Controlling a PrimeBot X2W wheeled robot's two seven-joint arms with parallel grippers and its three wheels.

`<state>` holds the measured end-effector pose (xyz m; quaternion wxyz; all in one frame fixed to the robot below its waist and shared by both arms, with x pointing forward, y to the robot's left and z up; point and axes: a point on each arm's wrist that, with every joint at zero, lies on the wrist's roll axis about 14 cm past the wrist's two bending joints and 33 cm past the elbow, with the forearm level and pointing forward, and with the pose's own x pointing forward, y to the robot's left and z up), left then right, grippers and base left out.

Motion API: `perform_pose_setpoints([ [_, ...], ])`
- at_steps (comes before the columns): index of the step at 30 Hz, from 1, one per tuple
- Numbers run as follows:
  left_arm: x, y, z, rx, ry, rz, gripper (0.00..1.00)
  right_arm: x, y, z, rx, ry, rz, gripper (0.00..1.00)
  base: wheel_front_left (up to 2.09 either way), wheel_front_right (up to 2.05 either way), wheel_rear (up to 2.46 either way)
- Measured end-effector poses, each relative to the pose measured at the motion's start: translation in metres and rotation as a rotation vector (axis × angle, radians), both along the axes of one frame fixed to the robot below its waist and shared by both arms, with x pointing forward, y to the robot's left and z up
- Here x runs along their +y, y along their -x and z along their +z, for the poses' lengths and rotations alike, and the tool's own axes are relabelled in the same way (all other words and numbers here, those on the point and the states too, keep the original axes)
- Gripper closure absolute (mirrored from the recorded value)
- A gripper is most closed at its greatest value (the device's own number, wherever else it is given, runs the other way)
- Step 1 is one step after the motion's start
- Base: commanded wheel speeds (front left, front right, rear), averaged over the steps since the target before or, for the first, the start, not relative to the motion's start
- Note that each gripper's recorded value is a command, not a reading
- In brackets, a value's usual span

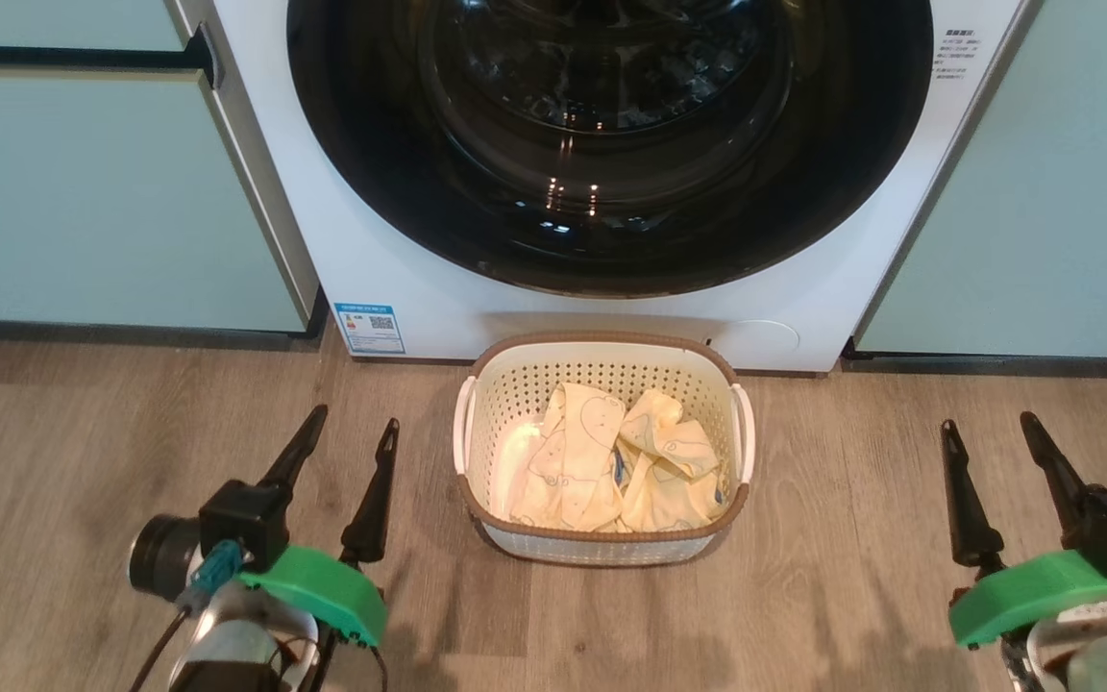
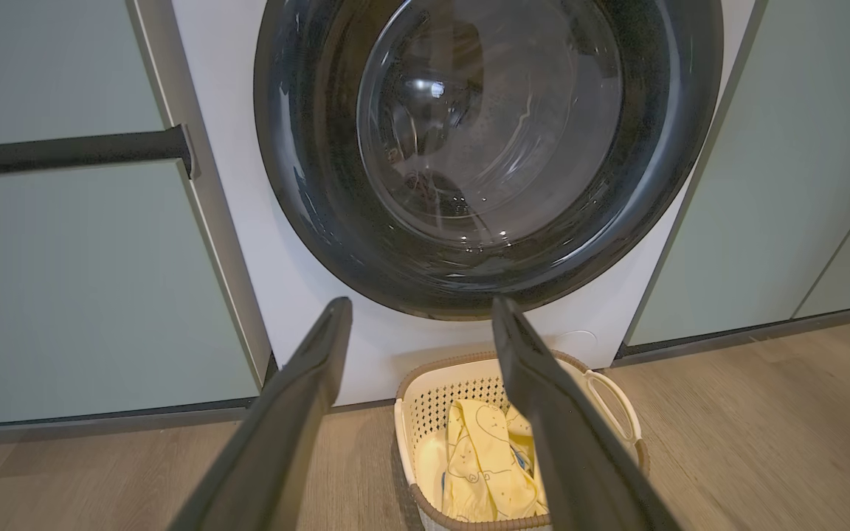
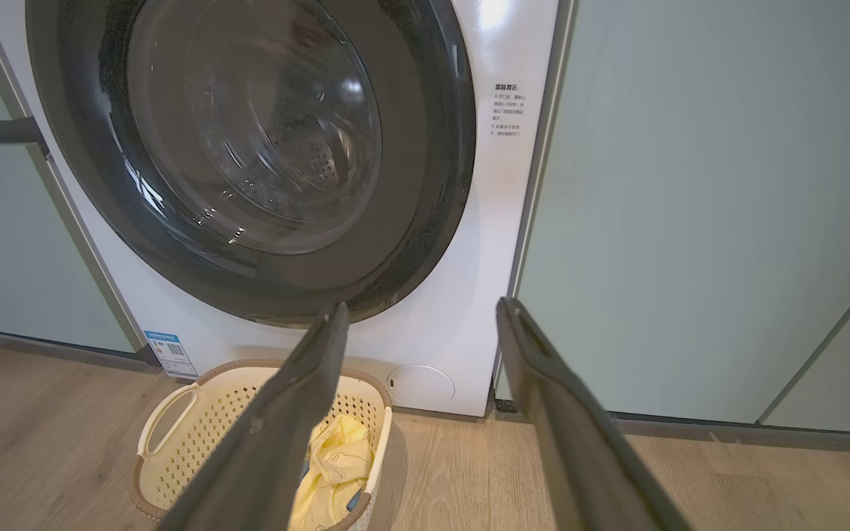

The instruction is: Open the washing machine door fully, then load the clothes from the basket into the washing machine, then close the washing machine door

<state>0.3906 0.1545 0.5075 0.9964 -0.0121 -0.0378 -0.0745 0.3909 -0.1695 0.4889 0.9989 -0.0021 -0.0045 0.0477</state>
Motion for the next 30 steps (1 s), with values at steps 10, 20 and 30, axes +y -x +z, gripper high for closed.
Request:
perform_pose_setpoints([
  [10,-0.0009,-0.0036,0.0002,0.000,0.004,0.001,0.00,-0.0013,0.0005,-0.0004,0.000,-0.001,-0.004,0.00,0.00,0.00,0.00],
  [20,0.0017,-0.0045,-0.0011,0.003,-0.004,0.008,0.00,-0.0050,0.0012,-0.0007,-0.001,-0.019,-0.017,0.00,0.33,0.33,-0.66],
  [30,0.0037,-0.0053,-0.0031,0.009,-0.011,0.012,0.00,-0.0058,0.0018,-0.0005,-0.002,-0.022,-0.021,0.00,1.06,1.06,-2.13],
])
